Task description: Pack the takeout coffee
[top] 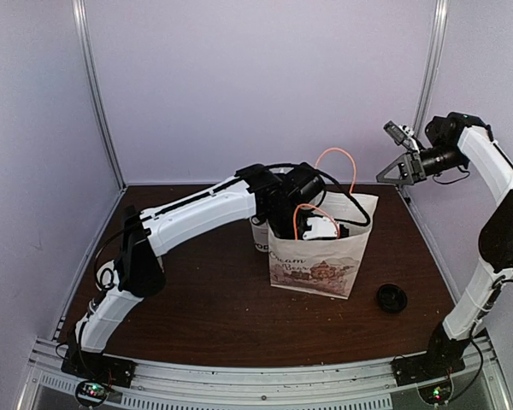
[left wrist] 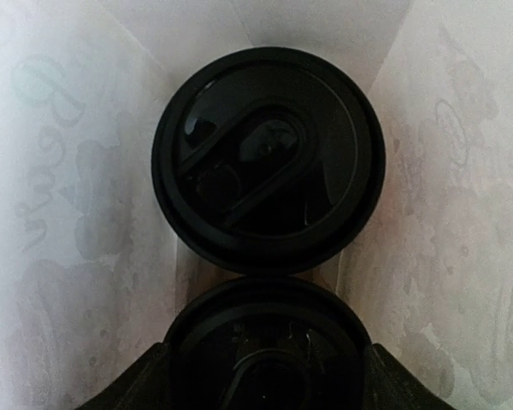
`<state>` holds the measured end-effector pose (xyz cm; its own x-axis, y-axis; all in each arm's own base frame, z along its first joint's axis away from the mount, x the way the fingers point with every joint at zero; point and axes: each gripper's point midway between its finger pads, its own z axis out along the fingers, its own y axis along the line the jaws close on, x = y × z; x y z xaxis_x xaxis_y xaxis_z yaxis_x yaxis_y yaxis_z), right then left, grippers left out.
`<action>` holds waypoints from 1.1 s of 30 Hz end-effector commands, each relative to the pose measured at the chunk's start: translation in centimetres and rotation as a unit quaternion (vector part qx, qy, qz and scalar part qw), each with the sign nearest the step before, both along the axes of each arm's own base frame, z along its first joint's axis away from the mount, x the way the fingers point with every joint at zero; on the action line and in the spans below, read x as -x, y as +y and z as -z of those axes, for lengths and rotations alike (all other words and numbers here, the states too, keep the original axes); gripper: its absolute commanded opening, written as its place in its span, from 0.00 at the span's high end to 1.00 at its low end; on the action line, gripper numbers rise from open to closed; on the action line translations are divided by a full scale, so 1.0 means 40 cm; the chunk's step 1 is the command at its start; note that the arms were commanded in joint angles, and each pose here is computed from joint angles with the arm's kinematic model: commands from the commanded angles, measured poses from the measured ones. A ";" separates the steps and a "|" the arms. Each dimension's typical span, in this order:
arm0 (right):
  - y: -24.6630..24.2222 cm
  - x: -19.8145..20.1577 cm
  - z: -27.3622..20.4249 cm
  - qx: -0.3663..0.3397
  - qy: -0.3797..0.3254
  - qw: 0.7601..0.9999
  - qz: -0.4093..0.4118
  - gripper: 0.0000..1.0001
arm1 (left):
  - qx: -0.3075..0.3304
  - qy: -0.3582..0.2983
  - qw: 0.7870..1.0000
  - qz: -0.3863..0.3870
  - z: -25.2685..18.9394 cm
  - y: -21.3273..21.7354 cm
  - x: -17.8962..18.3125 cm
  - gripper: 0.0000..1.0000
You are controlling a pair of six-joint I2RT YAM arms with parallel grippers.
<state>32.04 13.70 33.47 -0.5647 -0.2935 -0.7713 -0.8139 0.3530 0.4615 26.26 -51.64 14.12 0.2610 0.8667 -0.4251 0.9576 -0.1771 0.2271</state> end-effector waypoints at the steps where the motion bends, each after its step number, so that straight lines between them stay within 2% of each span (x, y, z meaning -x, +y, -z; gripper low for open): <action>1: -0.050 -0.122 0.153 0.069 0.084 0.989 0.095 0.39 | -0.118 0.146 0.981 -0.041 0.136 0.109 0.127 0.49; 4: -0.090 -0.183 0.258 0.118 0.112 0.975 0.149 0.39 | -0.130 0.155 0.978 -0.049 0.128 0.125 0.145 0.49; 6: -0.097 -0.199 0.315 0.131 0.135 0.970 0.155 0.40 | -0.131 0.155 0.978 -0.054 0.113 0.129 0.152 0.49; 10: -0.075 -0.175 0.418 0.150 0.199 0.960 0.126 0.40 | -0.139 0.158 0.976 -0.063 0.098 0.148 0.163 0.48; 15: -0.029 -0.136 0.506 0.218 0.207 0.950 0.089 0.41 | -0.150 0.174 0.971 -0.069 0.109 0.159 0.177 0.48; 23: 0.037 -0.070 0.595 0.257 0.227 0.938 0.044 0.42 | -0.145 0.205 0.966 -0.067 0.072 0.166 0.225 0.48; 30: 0.073 -0.028 0.596 0.260 0.228 0.938 0.017 0.42 | -0.171 0.240 0.952 -0.079 0.067 0.210 0.290 0.48; 33: 0.079 -0.019 0.595 0.262 0.226 0.938 0.013 0.42 | -0.186 0.226 0.953 -0.080 0.076 0.219 0.309 0.49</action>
<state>33.29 16.79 9.52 -0.8250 -0.5293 -0.1981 -0.5439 0.6484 0.5327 19.54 -46.61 13.77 0.0255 0.9430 -0.3319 0.9955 -0.0541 -0.0773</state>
